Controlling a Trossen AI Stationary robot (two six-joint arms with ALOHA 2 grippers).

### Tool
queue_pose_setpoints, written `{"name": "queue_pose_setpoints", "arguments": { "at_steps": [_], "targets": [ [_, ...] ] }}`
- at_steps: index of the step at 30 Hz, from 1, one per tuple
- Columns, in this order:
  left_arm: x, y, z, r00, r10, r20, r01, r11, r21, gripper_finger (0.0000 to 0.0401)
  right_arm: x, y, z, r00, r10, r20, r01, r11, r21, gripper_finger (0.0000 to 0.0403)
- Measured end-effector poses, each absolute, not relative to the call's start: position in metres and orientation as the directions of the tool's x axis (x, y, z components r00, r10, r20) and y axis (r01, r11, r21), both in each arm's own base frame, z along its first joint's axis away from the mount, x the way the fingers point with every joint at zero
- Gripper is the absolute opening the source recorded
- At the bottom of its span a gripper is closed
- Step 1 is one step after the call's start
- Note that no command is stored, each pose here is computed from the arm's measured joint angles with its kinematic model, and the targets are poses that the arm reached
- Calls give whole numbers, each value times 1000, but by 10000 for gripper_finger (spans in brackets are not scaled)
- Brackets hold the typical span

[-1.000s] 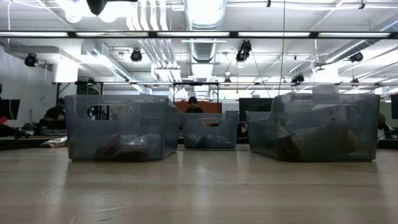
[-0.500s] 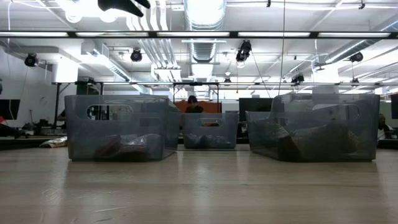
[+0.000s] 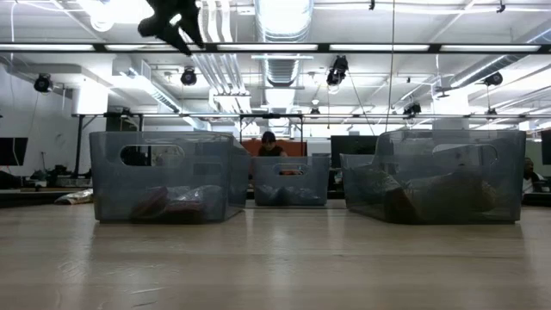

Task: Pick and place Granola Bars by type
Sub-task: Put the red granola bar into the bottom left black bin

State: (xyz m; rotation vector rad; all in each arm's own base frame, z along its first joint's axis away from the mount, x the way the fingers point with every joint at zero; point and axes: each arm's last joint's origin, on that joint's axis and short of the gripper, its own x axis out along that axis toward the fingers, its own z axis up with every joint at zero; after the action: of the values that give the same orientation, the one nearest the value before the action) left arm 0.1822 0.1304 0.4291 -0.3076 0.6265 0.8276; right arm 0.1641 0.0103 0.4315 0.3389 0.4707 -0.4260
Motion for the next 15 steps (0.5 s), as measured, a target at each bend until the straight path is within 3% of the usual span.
{"name": "queue_pose_setpoints", "arguments": {
  "at_steps": [10, 15],
  "targets": [
    [158, 178, 398, 250, 521, -816, -889, 457, 19, 220, 164, 10, 431, 805, -313, -504, 467, 858, 213, 8],
    [160, 191, 384, 184, 468, -865, -890, 452, 55, 220, 166, 11, 427, 798, -314, -515, 470, 859, 205, 8]
  ]
}}
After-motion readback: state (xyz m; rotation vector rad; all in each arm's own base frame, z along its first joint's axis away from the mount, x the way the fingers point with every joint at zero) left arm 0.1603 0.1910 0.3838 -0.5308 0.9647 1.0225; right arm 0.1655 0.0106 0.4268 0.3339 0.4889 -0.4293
